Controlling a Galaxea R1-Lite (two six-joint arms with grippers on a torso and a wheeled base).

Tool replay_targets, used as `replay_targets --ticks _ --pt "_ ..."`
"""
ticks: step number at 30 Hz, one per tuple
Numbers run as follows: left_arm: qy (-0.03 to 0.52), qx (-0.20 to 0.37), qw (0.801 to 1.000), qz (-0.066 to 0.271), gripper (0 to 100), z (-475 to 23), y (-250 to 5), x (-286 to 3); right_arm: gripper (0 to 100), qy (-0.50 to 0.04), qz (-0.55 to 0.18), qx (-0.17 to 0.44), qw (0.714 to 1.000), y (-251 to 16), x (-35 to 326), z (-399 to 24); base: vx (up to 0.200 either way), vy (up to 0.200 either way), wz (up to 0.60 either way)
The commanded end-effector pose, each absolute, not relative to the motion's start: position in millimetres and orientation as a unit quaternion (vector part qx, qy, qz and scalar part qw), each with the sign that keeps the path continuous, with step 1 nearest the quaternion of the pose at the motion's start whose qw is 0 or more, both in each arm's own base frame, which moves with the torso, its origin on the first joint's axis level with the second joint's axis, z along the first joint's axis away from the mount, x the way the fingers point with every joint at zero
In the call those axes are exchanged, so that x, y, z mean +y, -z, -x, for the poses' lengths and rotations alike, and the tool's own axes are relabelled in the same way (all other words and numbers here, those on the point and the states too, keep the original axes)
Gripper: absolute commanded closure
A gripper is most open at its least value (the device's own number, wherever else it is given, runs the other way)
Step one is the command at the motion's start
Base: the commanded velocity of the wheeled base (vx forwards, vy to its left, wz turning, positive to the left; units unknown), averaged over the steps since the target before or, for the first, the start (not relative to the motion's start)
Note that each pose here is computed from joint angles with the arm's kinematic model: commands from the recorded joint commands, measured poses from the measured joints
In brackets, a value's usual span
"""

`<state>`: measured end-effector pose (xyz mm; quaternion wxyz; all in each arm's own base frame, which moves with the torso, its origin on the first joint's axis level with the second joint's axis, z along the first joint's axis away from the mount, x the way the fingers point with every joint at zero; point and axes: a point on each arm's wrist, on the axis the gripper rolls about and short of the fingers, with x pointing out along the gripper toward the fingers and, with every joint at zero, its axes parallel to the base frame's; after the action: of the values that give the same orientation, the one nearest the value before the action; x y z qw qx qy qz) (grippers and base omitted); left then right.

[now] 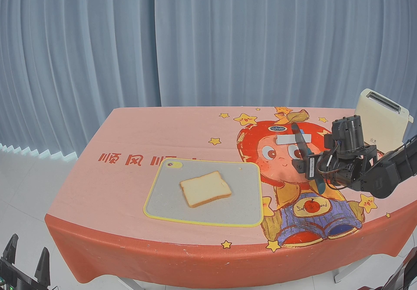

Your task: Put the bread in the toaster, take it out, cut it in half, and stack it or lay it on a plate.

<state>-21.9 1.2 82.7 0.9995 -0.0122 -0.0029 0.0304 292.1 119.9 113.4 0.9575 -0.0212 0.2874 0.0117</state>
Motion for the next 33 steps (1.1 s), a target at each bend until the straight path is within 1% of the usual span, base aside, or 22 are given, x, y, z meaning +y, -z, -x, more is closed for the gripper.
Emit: replay_targets --ticks 1,33 --pt "-0.032 0.006 0.999 0.012 0 20.6 -77.8 1.3 0 -0.006 0.021 0.291 0.957 -109.9 118.3 -297.1 0.000 0.000 0.00" --pt "-0.031 0.006 0.999 0.012 0 20.6 -77.8 1.2 0 -0.005 0.021 0.295 0.955 -105.3 119.7 -301.6 0.000 0.000 0.00"
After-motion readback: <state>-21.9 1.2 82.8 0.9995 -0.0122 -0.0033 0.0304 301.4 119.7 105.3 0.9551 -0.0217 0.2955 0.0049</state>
